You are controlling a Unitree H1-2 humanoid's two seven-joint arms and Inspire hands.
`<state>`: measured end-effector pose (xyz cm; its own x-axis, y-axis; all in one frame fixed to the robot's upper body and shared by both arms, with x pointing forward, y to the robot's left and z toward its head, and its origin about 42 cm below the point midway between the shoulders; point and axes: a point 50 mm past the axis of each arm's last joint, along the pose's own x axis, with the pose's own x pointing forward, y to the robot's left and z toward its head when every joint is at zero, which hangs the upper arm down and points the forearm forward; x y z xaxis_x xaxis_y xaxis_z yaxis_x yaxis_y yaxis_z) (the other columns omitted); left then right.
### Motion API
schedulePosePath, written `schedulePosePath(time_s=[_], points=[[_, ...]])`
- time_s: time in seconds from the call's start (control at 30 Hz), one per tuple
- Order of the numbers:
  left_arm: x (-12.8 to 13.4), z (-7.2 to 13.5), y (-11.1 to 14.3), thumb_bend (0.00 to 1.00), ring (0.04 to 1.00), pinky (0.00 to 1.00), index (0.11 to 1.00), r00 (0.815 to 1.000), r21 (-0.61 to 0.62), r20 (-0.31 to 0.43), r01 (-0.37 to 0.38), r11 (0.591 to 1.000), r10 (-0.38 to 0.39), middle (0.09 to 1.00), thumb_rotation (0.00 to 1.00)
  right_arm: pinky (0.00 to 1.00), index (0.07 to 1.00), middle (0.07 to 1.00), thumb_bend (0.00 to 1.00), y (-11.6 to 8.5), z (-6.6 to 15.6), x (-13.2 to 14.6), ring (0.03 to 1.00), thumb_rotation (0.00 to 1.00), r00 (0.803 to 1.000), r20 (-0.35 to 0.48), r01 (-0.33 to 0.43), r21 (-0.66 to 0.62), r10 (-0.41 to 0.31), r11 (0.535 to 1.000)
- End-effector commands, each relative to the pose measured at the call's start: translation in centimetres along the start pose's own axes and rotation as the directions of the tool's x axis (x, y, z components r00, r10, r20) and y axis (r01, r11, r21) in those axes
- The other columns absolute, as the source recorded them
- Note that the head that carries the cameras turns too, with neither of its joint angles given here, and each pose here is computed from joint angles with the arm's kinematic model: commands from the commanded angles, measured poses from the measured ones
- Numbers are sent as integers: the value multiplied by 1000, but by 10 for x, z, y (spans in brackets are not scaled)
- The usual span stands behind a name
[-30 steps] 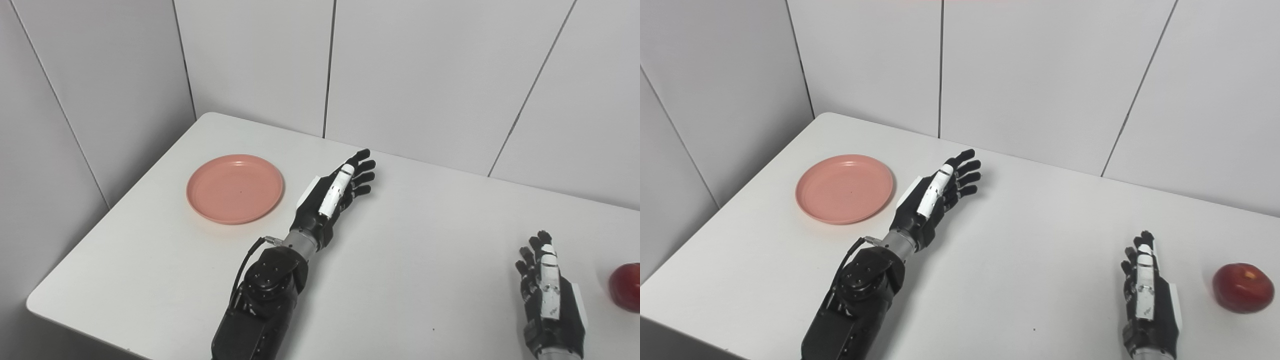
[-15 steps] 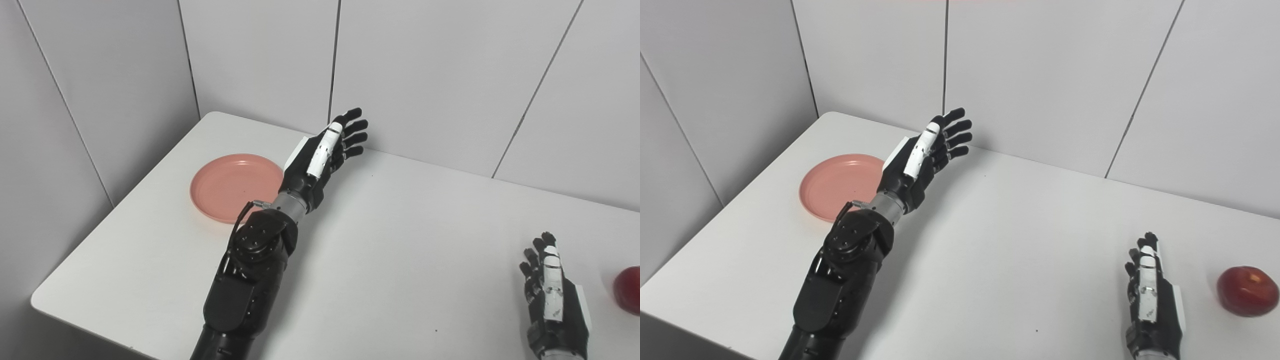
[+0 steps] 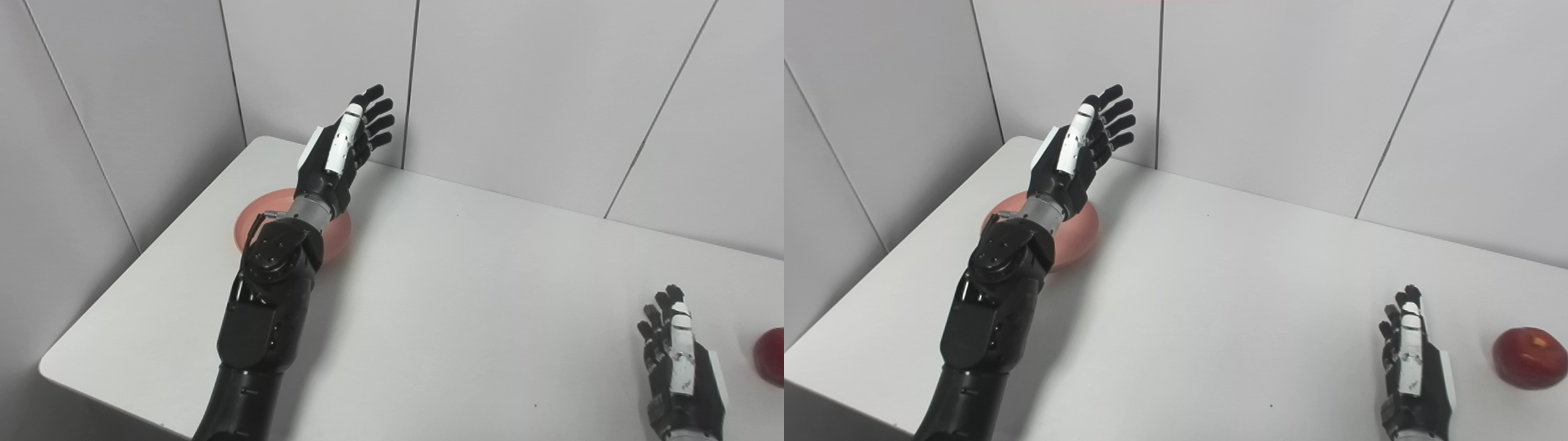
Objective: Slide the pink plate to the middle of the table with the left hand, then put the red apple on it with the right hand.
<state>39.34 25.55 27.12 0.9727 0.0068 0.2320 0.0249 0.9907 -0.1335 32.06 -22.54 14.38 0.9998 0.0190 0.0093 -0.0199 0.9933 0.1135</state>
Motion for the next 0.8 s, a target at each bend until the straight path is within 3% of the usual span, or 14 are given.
schedulePosePath(time_s=[0.0, 0.77], points=[[12, 28, 1, 351, 895, 876, 889, 997, -16, 81, 16, 1000, -15, 905, 1000, 1000, 1000, 1000, 132, 3, 20, 8, 992, 1000, 996, 82, -17, -1, 17, 1000], [22, 27, 99, 349, 907, 904, 894, 981, -51, 70, -180, 982, 184, 907, 1000, 1000, 1000, 996, 116, 1, 23, 6, 985, 1000, 996, 83, -11, -2, 11, 1000]])
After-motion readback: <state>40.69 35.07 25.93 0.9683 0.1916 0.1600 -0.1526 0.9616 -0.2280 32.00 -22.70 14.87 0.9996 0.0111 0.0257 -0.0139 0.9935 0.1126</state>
